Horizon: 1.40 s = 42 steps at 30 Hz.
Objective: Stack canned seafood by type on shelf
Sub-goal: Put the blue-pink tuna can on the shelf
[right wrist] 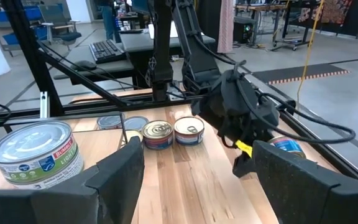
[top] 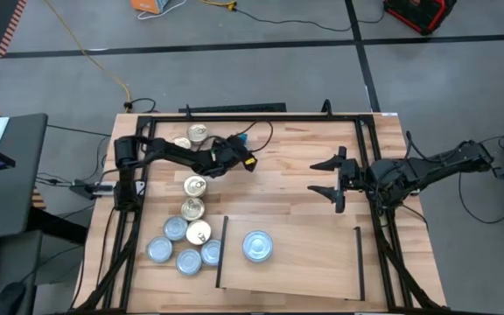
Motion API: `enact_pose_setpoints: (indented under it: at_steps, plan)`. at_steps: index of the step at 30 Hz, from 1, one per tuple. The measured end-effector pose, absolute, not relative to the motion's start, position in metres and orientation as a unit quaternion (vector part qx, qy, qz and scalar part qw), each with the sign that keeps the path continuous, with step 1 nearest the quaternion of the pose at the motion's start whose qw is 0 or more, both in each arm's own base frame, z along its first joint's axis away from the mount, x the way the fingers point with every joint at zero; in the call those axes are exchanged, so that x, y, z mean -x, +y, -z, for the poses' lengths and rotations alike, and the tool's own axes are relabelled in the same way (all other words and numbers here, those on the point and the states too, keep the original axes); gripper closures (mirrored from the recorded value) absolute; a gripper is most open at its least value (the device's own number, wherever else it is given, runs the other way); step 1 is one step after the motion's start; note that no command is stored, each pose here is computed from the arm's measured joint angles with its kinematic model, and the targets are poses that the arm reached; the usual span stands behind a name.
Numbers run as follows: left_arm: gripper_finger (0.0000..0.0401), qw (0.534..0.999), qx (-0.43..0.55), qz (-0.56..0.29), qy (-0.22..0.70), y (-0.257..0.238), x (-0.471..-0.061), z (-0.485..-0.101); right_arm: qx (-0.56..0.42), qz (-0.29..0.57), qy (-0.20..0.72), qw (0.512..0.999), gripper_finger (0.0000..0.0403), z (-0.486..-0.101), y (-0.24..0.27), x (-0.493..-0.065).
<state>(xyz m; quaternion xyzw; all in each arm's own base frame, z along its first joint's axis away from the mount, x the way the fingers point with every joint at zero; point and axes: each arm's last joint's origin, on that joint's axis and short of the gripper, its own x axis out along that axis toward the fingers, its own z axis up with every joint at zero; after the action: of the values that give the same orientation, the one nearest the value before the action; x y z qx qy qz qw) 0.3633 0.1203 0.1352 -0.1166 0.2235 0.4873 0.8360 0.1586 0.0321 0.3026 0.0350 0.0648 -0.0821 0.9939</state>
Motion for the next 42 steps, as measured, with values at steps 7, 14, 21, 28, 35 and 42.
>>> enact_pose_setpoints:
  at_steps: [7,14,21,28,35,42]
  plan:
    - [0.0068,0.822,0.092,-0.518,0.219,0.117,-0.367,-0.137,-0.034,0.083,0.067,0.994,0.0081,-0.302,0.032,-0.158]
    - [0.0178,0.827,0.082,-0.505,0.234,0.116,-0.367,-0.137,-0.034,0.083,0.069,0.994,0.0081,-0.302,0.032,-0.158]
    - [0.0225,0.826,0.035,-0.49,0.278,0.114,-0.359,-0.15,-0.029,0.083,0.083,0.993,0.0081,-0.299,0.032,-0.158]
    - [0.0225,0.837,-0.042,-0.465,0.285,0.108,-0.345,-0.201,-0.029,0.079,0.091,0.992,0.0081,-0.298,0.033,-0.157]
    - [0.0225,0.869,-0.163,-0.395,0.25,0.08,-0.33,-0.266,-0.013,0.056,0.087,0.995,0.0081,-0.299,0.04,-0.154]
    - [0.0225,0.908,-0.285,-0.237,0.193,0.029,-0.318,-0.307,-0.006,0.096,0.063,0.993,0.0081,-0.301,0.043,-0.164]
